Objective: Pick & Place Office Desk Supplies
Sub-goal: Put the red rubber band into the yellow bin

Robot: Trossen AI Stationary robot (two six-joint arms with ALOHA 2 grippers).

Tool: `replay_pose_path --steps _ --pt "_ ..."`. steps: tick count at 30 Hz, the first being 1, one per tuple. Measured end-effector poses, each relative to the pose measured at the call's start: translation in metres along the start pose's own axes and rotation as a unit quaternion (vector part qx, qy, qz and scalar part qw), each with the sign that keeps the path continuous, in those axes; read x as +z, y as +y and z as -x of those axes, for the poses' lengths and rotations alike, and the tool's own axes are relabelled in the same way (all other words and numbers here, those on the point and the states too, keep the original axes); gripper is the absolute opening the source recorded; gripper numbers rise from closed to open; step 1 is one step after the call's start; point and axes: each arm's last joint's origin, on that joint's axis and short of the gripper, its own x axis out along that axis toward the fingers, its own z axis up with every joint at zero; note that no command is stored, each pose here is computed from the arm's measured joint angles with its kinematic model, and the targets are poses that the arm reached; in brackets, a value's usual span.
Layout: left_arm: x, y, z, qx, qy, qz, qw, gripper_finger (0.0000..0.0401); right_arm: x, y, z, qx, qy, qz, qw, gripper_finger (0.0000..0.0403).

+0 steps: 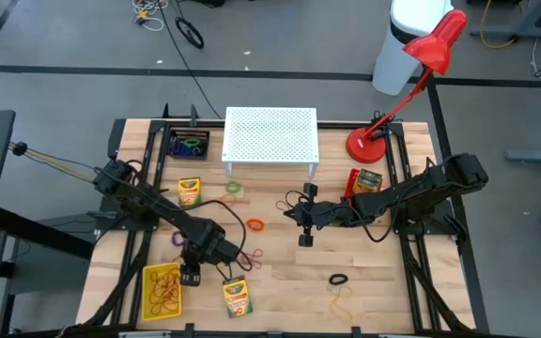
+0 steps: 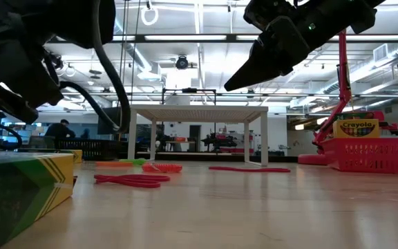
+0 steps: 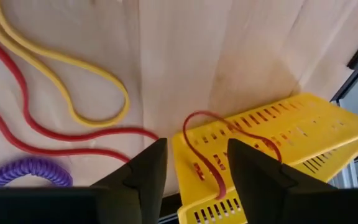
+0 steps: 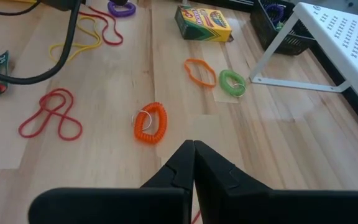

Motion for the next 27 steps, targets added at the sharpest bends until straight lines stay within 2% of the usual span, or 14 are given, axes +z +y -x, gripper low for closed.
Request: replay_pose_path --steps 3,7,16,22,27 --pt "0.0 -0.001 -0.001 0.01 -0.003 -0.003 1.0 0.0173 0.0 0.0 0.0 0.0 0.0 0.0 1.0 0.0017" --pt "0.001 -0.001 -0.004 0.019 0.001 -0.003 1.0 0.0147 0.0 0.0 0.0 0.0 0.0 0.0 1.0 0.0017" --pt "0.004 0.005 -0.017 0.032 0.045 -0.016 0.998 0.0102 0.0 0.0 0.0 0.0 0.0 0.0 1.0 0.0017" --pt "0.006 -0.003 -0.004 0.031 0.029 -0.034 0.999 0.0014 0.0 0.0 0.0 0.0 -0.002 0.0 1.0 0.0017" --pt "0.011 -0.013 0.012 0.043 0.005 -0.05 0.998 0.0005 0.0 0.0 0.0 0.0 -0.002 0.0 1.0 0.0017"
